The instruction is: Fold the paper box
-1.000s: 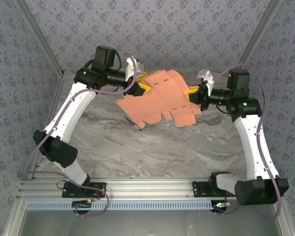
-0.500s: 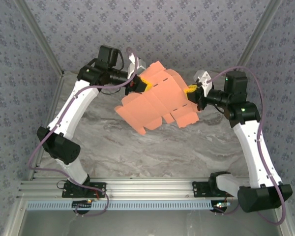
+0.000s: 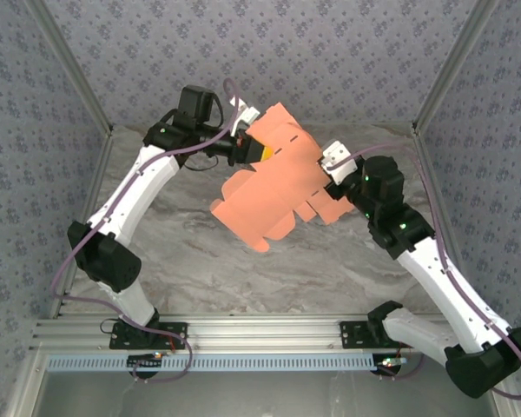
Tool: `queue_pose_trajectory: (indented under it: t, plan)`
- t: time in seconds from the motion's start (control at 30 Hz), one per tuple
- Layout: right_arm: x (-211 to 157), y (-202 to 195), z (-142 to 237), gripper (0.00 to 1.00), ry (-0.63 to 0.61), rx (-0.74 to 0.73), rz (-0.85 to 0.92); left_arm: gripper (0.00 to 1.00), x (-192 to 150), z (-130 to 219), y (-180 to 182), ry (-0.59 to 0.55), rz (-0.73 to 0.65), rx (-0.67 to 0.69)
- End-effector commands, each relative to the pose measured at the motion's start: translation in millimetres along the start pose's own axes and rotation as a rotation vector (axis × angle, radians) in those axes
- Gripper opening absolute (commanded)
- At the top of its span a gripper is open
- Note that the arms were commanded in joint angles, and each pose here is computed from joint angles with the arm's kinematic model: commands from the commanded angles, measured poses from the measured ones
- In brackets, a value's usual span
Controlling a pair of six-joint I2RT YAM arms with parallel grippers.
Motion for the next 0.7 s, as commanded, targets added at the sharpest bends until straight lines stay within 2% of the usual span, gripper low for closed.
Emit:
queue_pose_trajectory:
  t: [0.0,0.67]
  plan:
    - [4,-19,0,0.00,0.017,-0.192,0.055,0.00,14,3,-2,-0.050,0.029,0.015]
    - [0,-2,-7,0.00,0.055,-0.194,0.128,0.00,2,-1,10,-0.021,0.096,0.073]
Point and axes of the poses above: each hand's point on the last joint's axis, 136 mm out from that joint toward the fingers, its own z axis back along the fingers, its own y axis along the line the jaws close on, x = y × z, the point moved 5 cm from there along z, back along the fingers, and after that the axes turned 3 degrees about -z, right-handed, at the moved point
